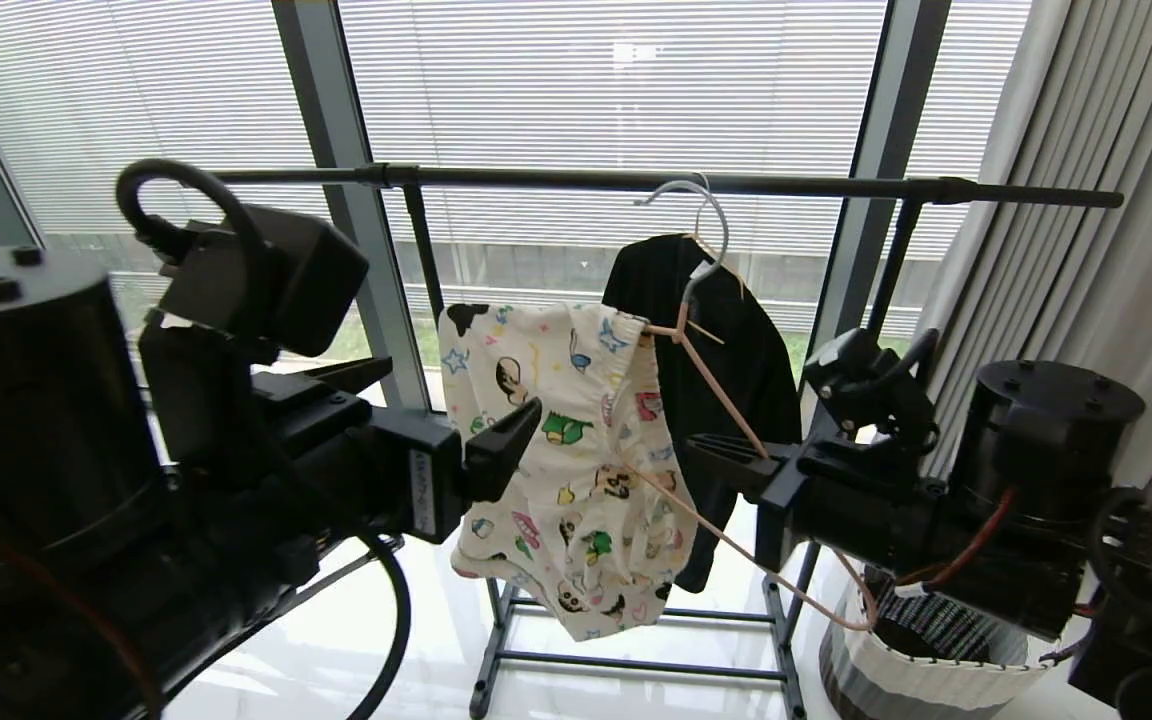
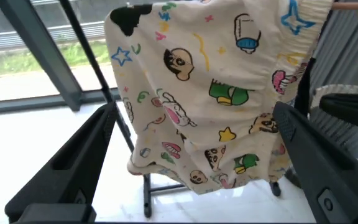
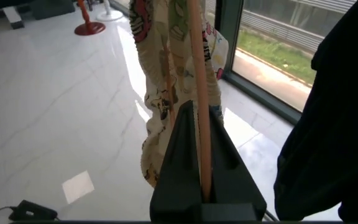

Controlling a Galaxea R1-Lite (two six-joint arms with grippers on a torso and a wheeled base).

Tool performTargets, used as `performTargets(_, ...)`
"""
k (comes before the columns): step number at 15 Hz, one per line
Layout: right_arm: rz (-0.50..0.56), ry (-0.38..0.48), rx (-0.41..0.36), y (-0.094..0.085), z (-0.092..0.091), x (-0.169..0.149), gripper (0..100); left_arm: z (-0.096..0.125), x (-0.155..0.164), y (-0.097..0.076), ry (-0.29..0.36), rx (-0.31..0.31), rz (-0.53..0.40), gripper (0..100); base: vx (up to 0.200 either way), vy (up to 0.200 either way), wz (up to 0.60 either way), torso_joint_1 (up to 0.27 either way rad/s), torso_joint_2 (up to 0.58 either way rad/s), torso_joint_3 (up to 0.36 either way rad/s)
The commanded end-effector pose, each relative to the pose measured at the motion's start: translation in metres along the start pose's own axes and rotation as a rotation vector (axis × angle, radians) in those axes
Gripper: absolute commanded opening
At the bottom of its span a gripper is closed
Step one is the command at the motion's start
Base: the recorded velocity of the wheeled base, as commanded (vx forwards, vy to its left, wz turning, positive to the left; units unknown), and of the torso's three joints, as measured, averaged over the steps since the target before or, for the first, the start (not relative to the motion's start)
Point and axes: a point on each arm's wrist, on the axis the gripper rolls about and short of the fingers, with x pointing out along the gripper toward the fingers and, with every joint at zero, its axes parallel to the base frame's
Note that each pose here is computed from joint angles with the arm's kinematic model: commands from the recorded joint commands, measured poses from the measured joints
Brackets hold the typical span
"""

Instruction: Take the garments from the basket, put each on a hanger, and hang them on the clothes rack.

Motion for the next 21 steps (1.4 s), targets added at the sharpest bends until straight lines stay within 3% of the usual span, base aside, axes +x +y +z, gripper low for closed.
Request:
performTargets(1, 0.029, 0.006, -0.044, -0.009, -0.003, -0.034, 0, -0.011, -0.032, 0.031, -0.046, 0.072, -0.058, 100, 0.0, 0.0, 0.0, 0.0, 0.0, 0.0)
performTargets(2, 0.074, 0.014, -0.066, -0.007, -0.006, -0.045, 0, -0.02, -0.037, 0.037, -0.043, 0.154, -0.102, 100, 0.0, 0.0, 0.0, 0.0, 0.0, 0.0)
performTargets(3, 0.104, 0.034, -0.078, -0.005, -0.013, -0.054, 0, -0.026, -0.04, 0.038, -0.043, 0.196, -0.152, 100, 0.0, 0.0, 0.0, 0.0, 0.0, 0.0)
performTargets(6, 0.191, 0.086, -0.124, 0.004, -0.032, -0.076, 0, -0.036, -0.04, 0.032, -0.022, 0.22, -0.249, 100, 0.0, 0.0, 0.0, 0.0, 0.0, 0.0)
performTargets(8, 0.268, 0.132, -0.181, 0.011, -0.049, -0.091, 0, -0.043, -0.036, 0.013, 0.009, 0.25, -0.349, 100, 0.0, 0.0, 0.0, 0.0, 0.0, 0.0)
performTargets(12, 0.383, 0.144, -0.203, 0.034, -0.054, -0.086, 0, -0.064, -0.031, -0.02, 0.083, 0.367, -0.511, 100, 0.0, 0.0, 0.0, 0.0, 0.0, 0.0)
performTargets(21, 0.474, 0.119, -0.321, 0.05, -0.055, -0.084, 0, -0.081, -0.026, -0.035, 0.157, 0.411, -0.569, 100, 0.0, 0.0, 0.0, 0.0, 0.0, 0.0)
